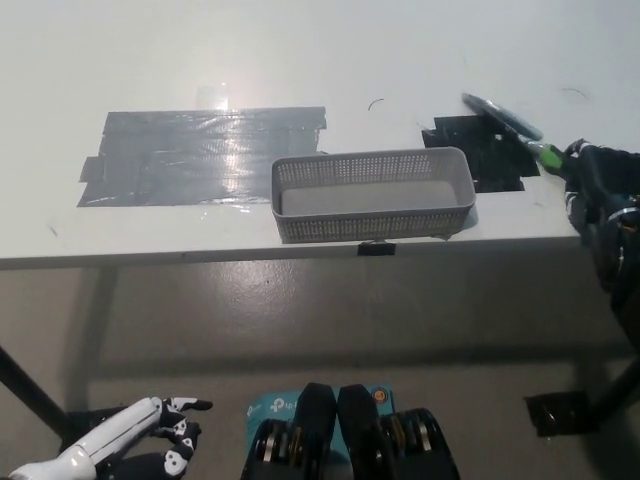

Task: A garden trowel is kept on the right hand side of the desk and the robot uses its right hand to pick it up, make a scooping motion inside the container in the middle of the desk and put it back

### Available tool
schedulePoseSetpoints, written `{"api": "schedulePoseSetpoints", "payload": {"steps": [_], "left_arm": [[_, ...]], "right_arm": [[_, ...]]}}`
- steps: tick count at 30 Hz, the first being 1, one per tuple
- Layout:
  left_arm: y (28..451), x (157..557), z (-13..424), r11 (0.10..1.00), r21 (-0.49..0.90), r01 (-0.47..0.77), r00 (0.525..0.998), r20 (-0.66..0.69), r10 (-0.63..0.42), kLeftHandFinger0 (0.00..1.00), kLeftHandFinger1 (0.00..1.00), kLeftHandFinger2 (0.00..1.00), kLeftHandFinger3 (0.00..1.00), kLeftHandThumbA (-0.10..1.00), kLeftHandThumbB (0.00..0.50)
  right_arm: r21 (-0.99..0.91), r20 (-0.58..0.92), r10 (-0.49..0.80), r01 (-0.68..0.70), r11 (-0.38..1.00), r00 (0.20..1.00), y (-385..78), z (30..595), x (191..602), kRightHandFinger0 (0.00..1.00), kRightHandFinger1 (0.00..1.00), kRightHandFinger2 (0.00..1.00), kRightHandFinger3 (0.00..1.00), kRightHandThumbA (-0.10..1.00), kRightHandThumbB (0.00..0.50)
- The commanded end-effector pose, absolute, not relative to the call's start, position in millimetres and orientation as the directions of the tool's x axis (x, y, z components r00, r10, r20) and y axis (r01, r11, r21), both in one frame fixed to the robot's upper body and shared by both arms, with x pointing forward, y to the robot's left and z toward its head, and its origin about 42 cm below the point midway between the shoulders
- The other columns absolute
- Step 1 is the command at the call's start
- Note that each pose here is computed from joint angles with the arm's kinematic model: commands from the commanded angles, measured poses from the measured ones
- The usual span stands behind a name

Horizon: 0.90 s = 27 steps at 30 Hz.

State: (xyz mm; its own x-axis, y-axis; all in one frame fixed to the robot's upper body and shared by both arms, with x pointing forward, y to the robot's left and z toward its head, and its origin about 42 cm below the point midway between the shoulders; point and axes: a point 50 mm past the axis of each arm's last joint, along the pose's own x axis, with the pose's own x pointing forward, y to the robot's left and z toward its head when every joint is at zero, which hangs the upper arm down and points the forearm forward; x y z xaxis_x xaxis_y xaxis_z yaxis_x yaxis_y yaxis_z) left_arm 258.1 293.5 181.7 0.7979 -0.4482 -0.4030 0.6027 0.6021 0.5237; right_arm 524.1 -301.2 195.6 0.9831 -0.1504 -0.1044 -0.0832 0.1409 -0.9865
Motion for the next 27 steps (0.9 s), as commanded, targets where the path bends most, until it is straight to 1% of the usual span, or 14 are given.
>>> {"api": "schedulePoseSetpoints", "payload": {"steps": [1,2,3,4,5,7,9,14,17,20,23,24,25,27], "left_arm": [[301,256,192,0.568,0.566,0.597,0.802,-0.413,-0.432,0.82,0.81,0.92,1.0,1.0,0.38],[301,256,192,0.568,0.567,0.597,0.802,-0.413,-0.431,0.82,0.81,0.92,1.0,1.0,0.38],[302,256,191,0.565,0.568,0.599,0.801,-0.417,-0.43,0.82,0.81,0.91,1.0,1.0,0.397],[302,256,191,0.564,0.568,0.599,0.801,-0.418,-0.429,0.82,0.81,0.91,1.0,1.0,0.397],[301,256,190,0.564,0.568,0.599,0.8,-0.418,-0.43,0.81,0.8,0.91,1.0,1.0,0.389],[301,255,191,0.559,0.576,0.596,0.803,-0.417,-0.427,0.8,0.8,0.91,1.0,1.0,0.386],[301,255,191,0.559,0.576,0.597,0.802,-0.416,-0.428,0.8,0.8,0.91,1.0,1.0,0.384],[301,255,189,0.565,0.564,0.603,0.798,-0.423,-0.43,0.83,0.82,0.93,1.0,1.0,0.399],[301,253,189,0.565,0.563,0.603,0.798,-0.422,-0.43,0.82,0.81,0.92,1.0,1.0,0.4],[303,252,190,0.561,0.571,0.599,0.8,-0.424,-0.424,0.8,0.8,0.91,1.0,1.0,0.397],[302,253,192,0.557,0.576,0.599,0.801,-0.42,-0.427,0.8,0.8,0.91,1.0,1.0,0.397],[302,253,192,0.554,0.581,0.597,0.802,-0.419,-0.425,0.8,0.8,0.91,1.0,1.0,0.402],[302,254,193,0.55,0.585,0.596,0.802,-0.419,-0.425,0.8,0.79,0.9,1.0,1.0,0.403],[301,254,193,0.543,0.591,0.597,0.802,-0.42,-0.425,0.79,0.79,0.9,1.0,1.0,0.396]], "right_arm": [[-0.976,-0.167,-0.149,-0.142,0.167,0.975,-338,218,524,0.05,0.08,0.26,0.37,-0.1,0.0],[-0.976,-0.166,-0.147,-0.14,0.168,0.975,-338,219,524,0.03,0.07,0.24,0.36,-0.1,0.0],[-0.982,-0.122,-0.139,-0.1,0.159,0.983,-348,238,525,0.0,0.0,0.02,0.19,-0.1,0.0],[-0.982,-0.122,-0.137,-0.099,0.159,0.983,-348,238,525,0.0,0.0,0.03,0.19,-0.1,0.0],[-0.983,-0.108,-0.133,-0.085,0.162,0.985,-355,252,526,0.0,0.0,0.01,0.13,-0.1,0.0],[-0.982,-0.106,-0.139,-0.082,0.172,0.985,-361,260,527,0.0,0.05,0.17,0.11,-0.1,0.0],[-0.981,-0.099,-0.129,-0.075,0.18,0.987,-363,259,524,0.0,0.04,0.2,0.06,-0.1,0.0],[-0.986,-0.108,-0.112,-0.092,0.137,0.988,-362,246,517,0.0,0.0,0.21,0.07,-0.1,0.0],[-0.988,-0.103,-0.098,-0.09,0.126,0.99,-356,239,517,0.0,0.03,0.24,0.12,-0.1,0.0],[-0.987,-0.092,-0.073,-0.082,0.135,0.993,-350,243,520,0.0,0.0,0.19,0.07,-0.1,0.0],[-0.99,-0.07,-0.059,-0.061,0.129,0.996,-348,253,521,0.0,0.0,0.22,0.01,-0.1,0.0],[-0.99,-0.06,-0.056,-0.052,0.128,0.997,-348,255,521,0.0,0.02,0.26,0.06,-0.1,0.0],[-0.991,-0.052,-0.052,-0.045,0.127,0.997,-347,257,521,0.03,0.11,0.34,0.17,-0.1,0.0],[-0.992,-0.039,-0.038,-0.034,0.119,0.999,-343,265,521,0.0,0.04,0.27,0.26,-0.1,0.0]]}}
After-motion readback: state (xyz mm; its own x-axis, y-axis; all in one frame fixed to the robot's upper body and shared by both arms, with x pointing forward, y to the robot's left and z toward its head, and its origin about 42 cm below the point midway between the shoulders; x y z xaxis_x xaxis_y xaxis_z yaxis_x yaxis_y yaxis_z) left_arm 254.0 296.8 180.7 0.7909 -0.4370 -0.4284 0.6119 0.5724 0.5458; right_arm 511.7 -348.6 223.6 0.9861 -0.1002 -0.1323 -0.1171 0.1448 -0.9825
